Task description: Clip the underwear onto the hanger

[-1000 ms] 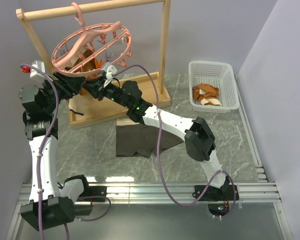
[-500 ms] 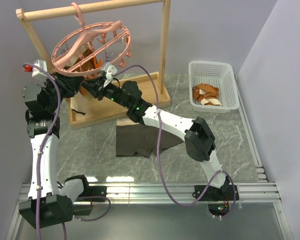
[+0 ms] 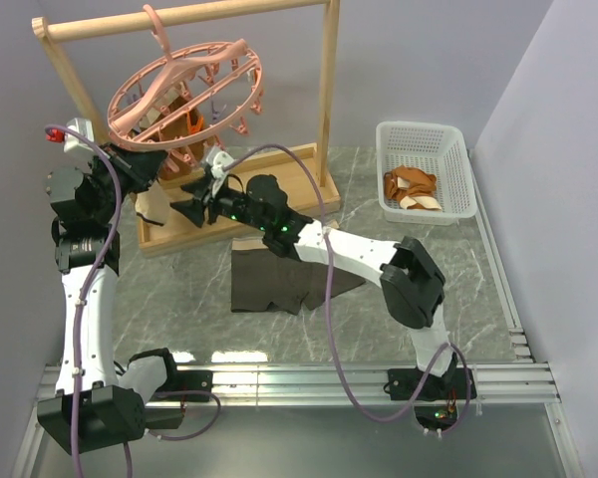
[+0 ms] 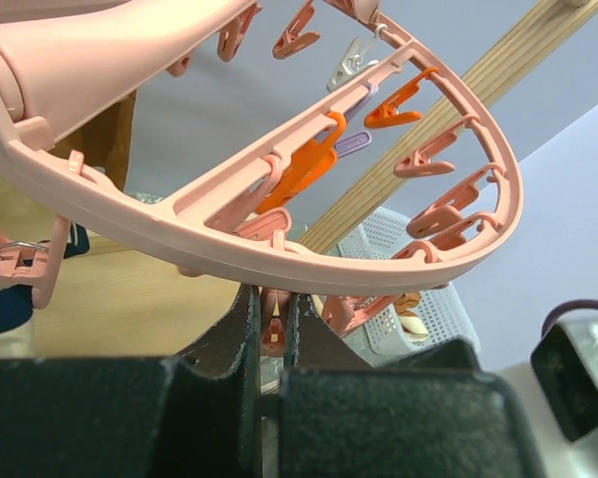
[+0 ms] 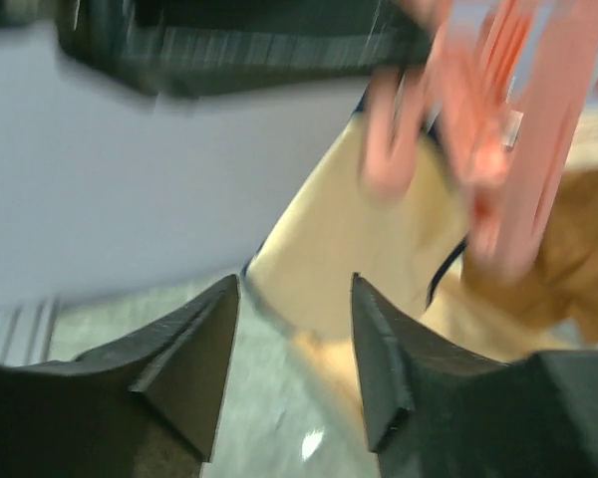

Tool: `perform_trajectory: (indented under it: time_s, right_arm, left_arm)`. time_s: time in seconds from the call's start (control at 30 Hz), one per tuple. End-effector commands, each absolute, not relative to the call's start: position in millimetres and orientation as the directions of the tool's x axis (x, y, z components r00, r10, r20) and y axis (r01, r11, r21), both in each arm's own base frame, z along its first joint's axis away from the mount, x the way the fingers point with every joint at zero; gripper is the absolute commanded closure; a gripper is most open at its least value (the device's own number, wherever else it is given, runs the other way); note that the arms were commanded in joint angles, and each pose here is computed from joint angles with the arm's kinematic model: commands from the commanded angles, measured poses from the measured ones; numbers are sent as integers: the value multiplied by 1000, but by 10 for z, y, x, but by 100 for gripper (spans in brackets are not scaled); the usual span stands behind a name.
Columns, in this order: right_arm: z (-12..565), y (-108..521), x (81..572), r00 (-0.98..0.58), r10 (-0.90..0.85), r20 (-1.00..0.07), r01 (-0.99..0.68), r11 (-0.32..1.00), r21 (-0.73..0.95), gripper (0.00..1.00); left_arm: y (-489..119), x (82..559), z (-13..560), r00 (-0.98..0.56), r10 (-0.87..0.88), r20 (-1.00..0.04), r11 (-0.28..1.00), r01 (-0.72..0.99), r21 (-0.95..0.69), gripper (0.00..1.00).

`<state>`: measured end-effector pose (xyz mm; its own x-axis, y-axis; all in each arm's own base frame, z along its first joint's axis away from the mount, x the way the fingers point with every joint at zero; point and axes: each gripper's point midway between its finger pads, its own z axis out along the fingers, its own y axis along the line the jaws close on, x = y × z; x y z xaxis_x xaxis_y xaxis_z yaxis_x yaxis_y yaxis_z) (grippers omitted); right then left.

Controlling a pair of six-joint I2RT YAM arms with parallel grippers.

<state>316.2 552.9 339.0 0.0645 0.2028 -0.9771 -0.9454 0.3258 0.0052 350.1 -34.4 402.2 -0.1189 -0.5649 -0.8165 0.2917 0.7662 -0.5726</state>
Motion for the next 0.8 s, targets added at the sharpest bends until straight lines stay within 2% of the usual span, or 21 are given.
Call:
perform_trajectory:
  time_s: [0.0, 0.23, 0.37, 0.43, 0.47, 0.53, 0.67, 0.77]
  right_arm:
    - [3686, 5228, 2989, 84, 195, -977, -957, 290, -25, 46]
    - [2660, 4779, 2870, -91, -129, -987, -946, 321, 45, 61]
    - [2002, 4482, 2940, -245, -329, -912, -886, 458, 73, 65]
    - [1859, 4389, 3082, -310, -360, -880, -828, 556, 64, 63]
    - [1614, 4322, 3100, -391, -391, -833, -790, 607, 86, 63]
    - [1563, 4274, 3225, -429, -382, -819, -731, 679, 66, 61]
    - [1286, 4256, 3308, -545, -330, -771, -624, 773, 111, 49]
    - [1094, 4273, 3396, -621, -274, -734, -531, 836, 137, 47]
  left_arm:
    - [-365, 3481, 4244, -62, -564, -823, 764, 339, -549, 100]
    - [-369, 3480, 4232, -70, -551, -831, 772, 336, -540, 99]
    - [-374, 3478, 4248, -71, -551, -831, 771, 337, -540, 99]
    - [-368, 3482, 4247, -72, -551, -831, 771, 335, -541, 99]
    - [-365, 3488, 4243, -72, -553, -830, 771, 333, -543, 99]
    - [-362, 3492, 4246, -72, -554, -830, 771, 332, -543, 99]
    - [-355, 3501, 4214, -79, -554, -829, 772, 323, -547, 100]
    - [-358, 3486, 4190, -87, -549, -831, 775, 319, -545, 99]
